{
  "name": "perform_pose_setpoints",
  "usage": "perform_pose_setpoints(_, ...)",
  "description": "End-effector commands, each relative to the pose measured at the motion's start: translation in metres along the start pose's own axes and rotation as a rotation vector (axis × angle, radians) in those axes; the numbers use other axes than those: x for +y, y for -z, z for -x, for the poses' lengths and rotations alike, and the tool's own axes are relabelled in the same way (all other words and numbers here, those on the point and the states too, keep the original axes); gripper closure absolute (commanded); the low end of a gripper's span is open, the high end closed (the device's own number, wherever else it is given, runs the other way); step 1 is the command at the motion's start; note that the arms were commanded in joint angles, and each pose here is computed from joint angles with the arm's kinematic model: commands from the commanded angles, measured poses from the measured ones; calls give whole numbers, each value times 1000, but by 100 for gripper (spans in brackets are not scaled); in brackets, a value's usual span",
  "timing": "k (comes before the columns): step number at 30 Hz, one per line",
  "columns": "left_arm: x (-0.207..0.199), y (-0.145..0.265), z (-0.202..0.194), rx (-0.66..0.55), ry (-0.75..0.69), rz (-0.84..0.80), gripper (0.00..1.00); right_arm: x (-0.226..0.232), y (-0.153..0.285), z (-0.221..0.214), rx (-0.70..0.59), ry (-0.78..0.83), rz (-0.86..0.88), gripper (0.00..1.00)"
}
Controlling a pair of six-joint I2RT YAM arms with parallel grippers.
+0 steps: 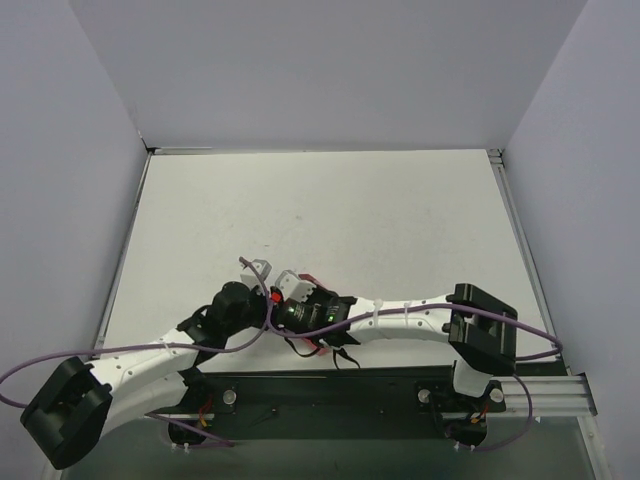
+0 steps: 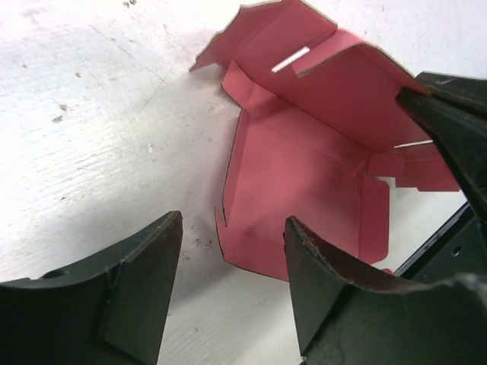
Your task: Fold the paper box
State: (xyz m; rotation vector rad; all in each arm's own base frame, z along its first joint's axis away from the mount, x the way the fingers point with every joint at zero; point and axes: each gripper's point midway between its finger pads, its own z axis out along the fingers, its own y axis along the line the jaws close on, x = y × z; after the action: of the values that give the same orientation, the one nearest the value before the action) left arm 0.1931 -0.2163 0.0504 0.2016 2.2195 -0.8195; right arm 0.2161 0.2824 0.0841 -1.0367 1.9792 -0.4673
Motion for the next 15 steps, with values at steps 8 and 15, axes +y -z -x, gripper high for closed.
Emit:
perform_pose_setpoints(8,11,29,68,-191,-54,122,21,17,23,-10,-127,73,289,100)
perform_pose_setpoints(15,16,28,100,-265,20,63,21,15,26,-14,-159,105,311,100)
